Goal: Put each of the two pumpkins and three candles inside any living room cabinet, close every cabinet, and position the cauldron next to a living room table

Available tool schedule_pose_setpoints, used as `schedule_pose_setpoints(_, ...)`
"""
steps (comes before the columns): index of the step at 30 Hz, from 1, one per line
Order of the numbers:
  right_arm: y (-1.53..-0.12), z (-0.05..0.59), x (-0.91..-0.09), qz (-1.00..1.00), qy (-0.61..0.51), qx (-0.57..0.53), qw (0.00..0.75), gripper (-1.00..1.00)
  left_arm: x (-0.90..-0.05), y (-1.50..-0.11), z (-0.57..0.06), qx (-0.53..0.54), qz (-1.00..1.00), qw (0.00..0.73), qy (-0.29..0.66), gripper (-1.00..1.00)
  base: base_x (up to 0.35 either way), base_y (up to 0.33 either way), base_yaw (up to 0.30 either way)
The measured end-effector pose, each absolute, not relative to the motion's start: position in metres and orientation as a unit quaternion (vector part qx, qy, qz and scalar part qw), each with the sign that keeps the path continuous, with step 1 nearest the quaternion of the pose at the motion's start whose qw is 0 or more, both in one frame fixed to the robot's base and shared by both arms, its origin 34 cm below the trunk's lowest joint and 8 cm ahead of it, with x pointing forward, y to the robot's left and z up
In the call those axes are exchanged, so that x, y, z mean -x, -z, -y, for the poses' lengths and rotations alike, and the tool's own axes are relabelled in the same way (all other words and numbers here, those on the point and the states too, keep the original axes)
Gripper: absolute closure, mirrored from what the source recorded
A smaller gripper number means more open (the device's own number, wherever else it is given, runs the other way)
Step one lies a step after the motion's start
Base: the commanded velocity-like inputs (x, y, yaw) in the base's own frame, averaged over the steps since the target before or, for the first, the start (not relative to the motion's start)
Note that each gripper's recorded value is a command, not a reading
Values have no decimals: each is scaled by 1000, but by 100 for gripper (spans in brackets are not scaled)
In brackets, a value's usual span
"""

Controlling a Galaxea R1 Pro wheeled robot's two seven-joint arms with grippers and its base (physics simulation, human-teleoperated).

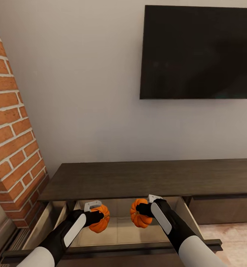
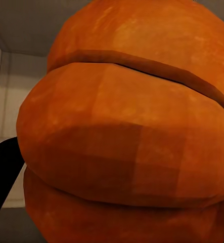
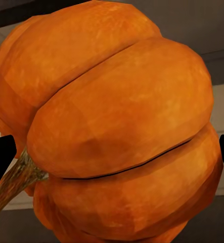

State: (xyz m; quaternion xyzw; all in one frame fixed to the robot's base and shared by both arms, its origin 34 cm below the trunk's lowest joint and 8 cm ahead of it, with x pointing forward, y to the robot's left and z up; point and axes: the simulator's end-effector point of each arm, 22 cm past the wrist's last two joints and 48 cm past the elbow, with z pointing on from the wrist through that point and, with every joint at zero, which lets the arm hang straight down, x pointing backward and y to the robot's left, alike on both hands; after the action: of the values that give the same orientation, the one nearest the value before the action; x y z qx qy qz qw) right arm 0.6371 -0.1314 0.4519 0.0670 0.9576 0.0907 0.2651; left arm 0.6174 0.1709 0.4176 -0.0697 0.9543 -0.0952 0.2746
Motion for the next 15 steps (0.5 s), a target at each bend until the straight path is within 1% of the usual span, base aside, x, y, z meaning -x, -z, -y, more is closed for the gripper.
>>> schedule_pose_setpoints(15,-438,132,-634,-958,-90,-66,265,100,-618,-409,-172,72,-952,280,98,100,0,0,0)
